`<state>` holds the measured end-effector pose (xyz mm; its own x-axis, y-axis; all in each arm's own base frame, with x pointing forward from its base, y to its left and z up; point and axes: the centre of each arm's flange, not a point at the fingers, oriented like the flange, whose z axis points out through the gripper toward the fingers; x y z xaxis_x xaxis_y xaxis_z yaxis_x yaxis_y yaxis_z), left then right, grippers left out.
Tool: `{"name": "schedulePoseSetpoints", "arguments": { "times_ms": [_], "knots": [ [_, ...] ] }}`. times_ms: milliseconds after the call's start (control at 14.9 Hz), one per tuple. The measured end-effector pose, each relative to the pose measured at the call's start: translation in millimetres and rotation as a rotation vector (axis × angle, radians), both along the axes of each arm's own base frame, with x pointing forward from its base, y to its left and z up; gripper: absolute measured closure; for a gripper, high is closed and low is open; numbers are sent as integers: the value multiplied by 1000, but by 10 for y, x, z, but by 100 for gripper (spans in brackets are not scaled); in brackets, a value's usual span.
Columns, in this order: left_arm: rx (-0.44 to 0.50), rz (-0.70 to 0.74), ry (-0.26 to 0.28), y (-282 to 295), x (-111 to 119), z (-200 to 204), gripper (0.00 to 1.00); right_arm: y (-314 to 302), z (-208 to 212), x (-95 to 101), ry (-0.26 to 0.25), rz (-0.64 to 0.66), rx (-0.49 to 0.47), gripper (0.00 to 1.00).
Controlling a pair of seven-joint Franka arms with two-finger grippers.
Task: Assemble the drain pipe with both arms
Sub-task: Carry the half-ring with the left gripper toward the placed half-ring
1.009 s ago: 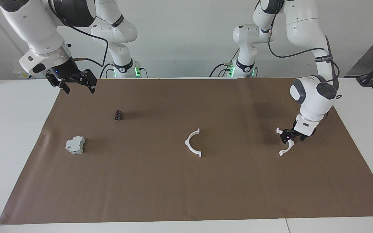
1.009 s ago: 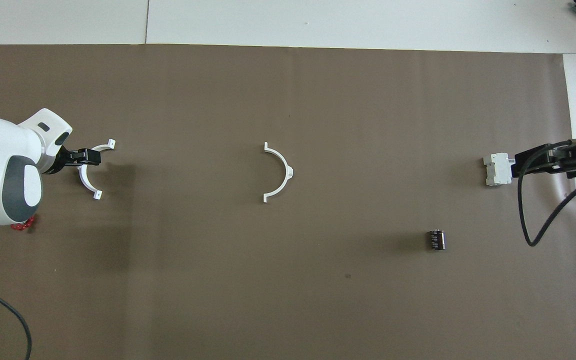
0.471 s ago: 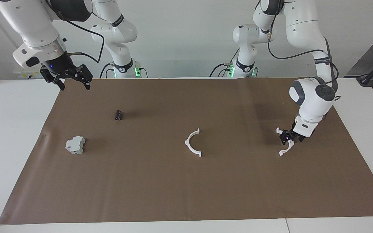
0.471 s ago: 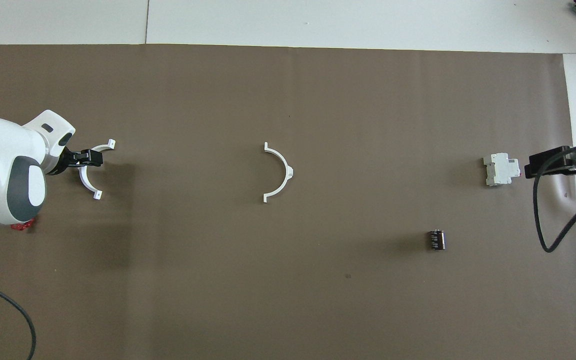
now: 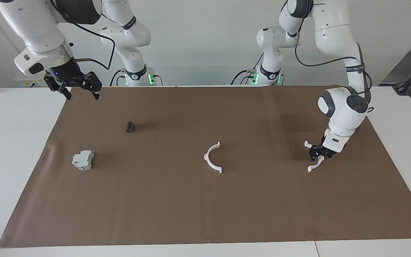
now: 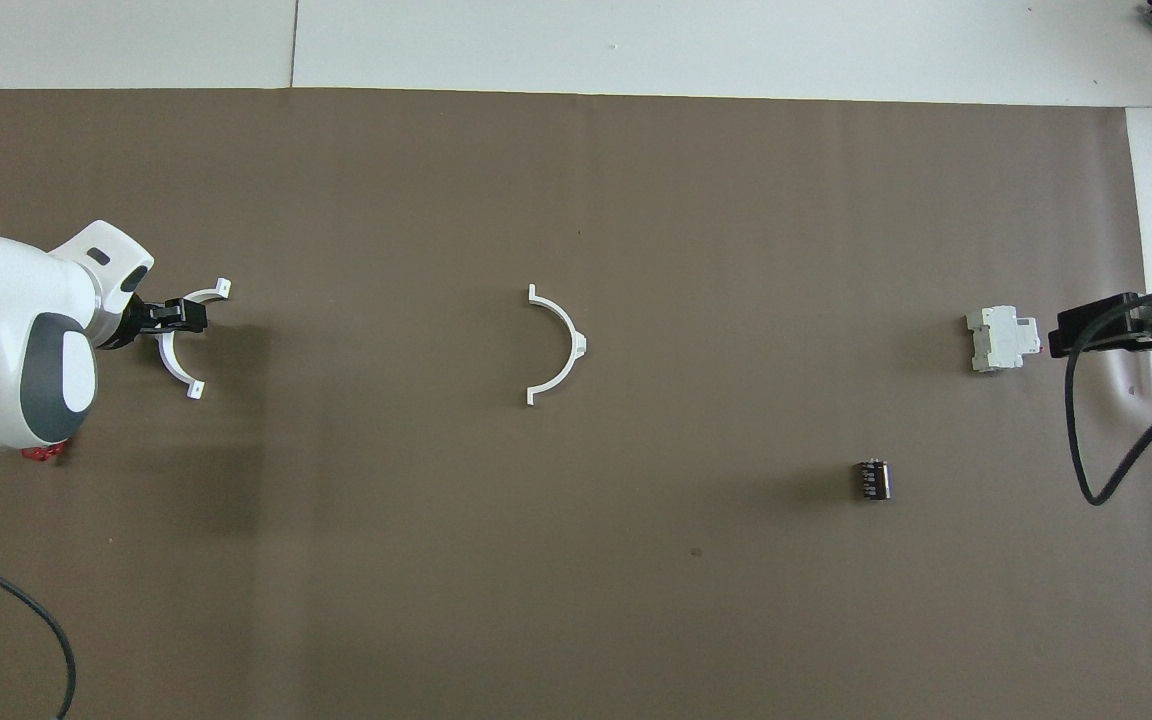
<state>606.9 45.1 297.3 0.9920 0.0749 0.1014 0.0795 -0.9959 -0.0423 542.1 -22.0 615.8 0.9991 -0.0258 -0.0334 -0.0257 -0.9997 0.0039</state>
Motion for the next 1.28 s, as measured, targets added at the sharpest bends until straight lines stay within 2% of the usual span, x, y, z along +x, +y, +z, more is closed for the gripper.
{"name": "schedulePoseSetpoints", "arguments": {
  "times_ms": [67, 202, 336, 404, 874, 1076, 1278],
  "knots": [
    [0, 0, -1, 0, 1, 1, 25, 0, 1, 0, 0, 0, 0, 0],
    [0, 0, -4, -1, 4, 4, 51, 0, 1, -1, 0, 0, 0, 0],
    [0, -2, -8, -11, 12, 14, 72, 1, 1, -1, 0, 0, 0, 0],
    [0, -2, -11, -11, 16, 29, 79, 1, 1, -1, 0, 0, 0, 0],
    [-12, 22, -17, -151, 30, 48, 79, 1, 2, -1, 0, 0, 0, 0],
    [-42, -11, 8, -675, 2, 164, 79, 1, 2, -1, 0, 0, 0, 0],
    [-75, 50, 31, -1262, -63, 334, 79, 1, 2, -1, 0, 0, 0, 0]
  ]
}}
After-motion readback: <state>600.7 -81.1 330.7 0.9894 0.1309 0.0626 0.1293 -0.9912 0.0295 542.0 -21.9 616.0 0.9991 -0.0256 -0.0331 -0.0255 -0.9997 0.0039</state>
